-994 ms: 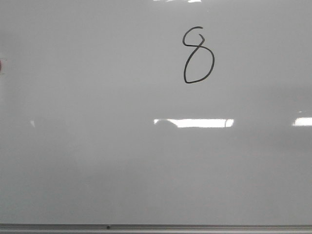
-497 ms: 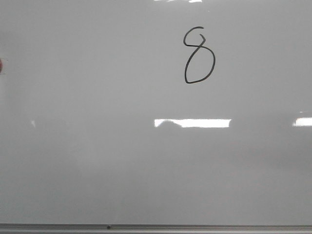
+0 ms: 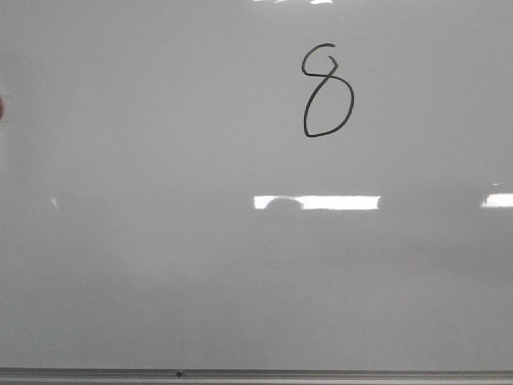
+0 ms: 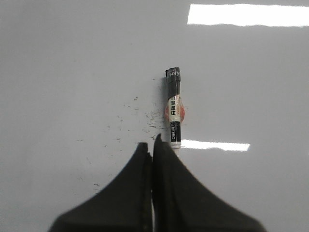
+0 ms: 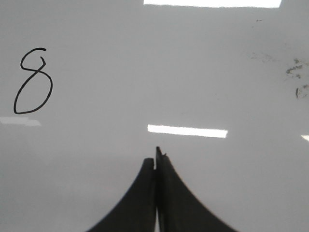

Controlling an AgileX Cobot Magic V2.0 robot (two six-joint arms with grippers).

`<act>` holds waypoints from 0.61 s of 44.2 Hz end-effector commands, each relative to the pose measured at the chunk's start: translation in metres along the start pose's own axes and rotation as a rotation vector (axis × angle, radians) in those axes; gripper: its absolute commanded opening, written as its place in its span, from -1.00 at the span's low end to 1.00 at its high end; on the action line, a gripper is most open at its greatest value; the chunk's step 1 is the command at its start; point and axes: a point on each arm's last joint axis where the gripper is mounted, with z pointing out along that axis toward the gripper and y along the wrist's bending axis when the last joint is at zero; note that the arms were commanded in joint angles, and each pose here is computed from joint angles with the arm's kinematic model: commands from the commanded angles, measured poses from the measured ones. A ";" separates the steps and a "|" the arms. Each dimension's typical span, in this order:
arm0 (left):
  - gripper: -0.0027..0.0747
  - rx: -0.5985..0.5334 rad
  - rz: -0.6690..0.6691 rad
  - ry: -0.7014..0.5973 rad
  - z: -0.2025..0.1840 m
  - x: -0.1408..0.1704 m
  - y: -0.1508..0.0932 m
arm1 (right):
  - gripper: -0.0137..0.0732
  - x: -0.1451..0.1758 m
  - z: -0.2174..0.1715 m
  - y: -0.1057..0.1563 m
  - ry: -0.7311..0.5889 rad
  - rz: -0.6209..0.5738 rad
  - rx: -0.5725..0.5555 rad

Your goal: Write number 8 on whiteboard

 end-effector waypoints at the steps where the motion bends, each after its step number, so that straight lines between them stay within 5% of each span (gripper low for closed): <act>1: -0.98 0.009 -0.013 -0.107 -0.002 -0.009 0.000 | -0.95 -0.010 -0.002 0.000 -0.112 0.029 0.001; 27: -0.98 0.009 -0.013 -0.107 -0.002 -0.009 0.000 | -0.95 -0.013 -0.002 0.000 -0.147 0.038 0.003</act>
